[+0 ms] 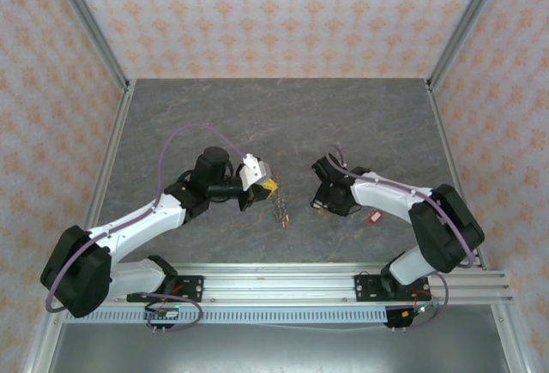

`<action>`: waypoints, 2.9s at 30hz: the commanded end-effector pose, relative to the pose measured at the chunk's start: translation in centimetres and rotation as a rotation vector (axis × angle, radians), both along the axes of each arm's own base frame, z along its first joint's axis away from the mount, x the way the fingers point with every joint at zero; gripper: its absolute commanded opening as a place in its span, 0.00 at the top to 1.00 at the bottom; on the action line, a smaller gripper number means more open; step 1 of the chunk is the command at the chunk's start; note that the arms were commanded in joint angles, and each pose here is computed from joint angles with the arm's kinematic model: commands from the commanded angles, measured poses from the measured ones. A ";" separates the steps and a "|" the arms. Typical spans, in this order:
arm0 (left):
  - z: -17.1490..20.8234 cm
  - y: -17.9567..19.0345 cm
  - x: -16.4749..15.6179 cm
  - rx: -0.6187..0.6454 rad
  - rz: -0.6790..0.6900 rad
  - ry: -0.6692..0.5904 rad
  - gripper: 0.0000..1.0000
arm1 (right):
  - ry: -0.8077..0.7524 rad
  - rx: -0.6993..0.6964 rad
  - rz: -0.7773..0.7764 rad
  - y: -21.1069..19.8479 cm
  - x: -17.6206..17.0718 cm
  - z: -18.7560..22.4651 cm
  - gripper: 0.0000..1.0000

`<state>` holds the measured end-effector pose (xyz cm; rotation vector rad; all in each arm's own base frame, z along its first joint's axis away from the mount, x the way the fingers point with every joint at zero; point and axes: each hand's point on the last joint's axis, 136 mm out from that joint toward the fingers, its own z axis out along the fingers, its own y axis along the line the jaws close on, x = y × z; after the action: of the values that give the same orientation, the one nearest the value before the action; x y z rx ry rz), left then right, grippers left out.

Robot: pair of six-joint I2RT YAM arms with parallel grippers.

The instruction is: Put the keys on the keyring

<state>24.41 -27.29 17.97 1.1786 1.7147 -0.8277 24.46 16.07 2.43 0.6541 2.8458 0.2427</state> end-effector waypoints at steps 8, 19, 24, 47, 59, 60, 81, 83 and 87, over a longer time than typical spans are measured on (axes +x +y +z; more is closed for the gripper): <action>2.6 -0.7 0.3 -0.039 -0.018 -0.068 1.00 | 0.004 -0.047 0.014 -0.7 0.2 0.4 0.88; 2.4 -0.8 0.4 -0.037 -0.019 -0.065 1.00 | 0.005 -0.032 0.013 -0.4 0.2 0.7 0.90; 2.4 -0.7 0.3 -0.035 -0.017 -0.066 1.00 | -0.016 -0.015 0.035 -0.1 0.4 1.4 1.00; 3.7 -0.9 -0.8 -0.073 -0.056 -0.061 1.00 | -1.097 0.196 1.112 6.2 -3.8 18.7 1.00; 3.4 -2.1 -2.1 -0.074 -0.118 -0.043 1.00 | -1.218 0.109 1.280 7.5 -3.9 19.1 1.00; 3.4 -2.1 -2.1 -0.073 -0.119 -0.043 1.00 | -1.225 0.105 1.289 7.6 -3.9 19.2 1.00; 3.4 -2.7 -1.7 -0.065 -0.118 -0.044 1.00 | -1.262 0.358 1.371 10.9 -5.8 21.5 1.00; 3.5 -2.7 -1.6 -0.066 -0.117 -0.046 1.00 | -1.264 0.359 1.370 11.0 -5.7 21.5 1.00; 3.5 -2.8 -1.6 -0.066 -0.118 -0.046 1.00 | -1.268 0.354 1.352 11.1 -5.2 21.6 1.00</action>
<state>22.62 -29.28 19.11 1.2510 1.6538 -0.9035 18.89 26.50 21.14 -1.1239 1.6058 0.8957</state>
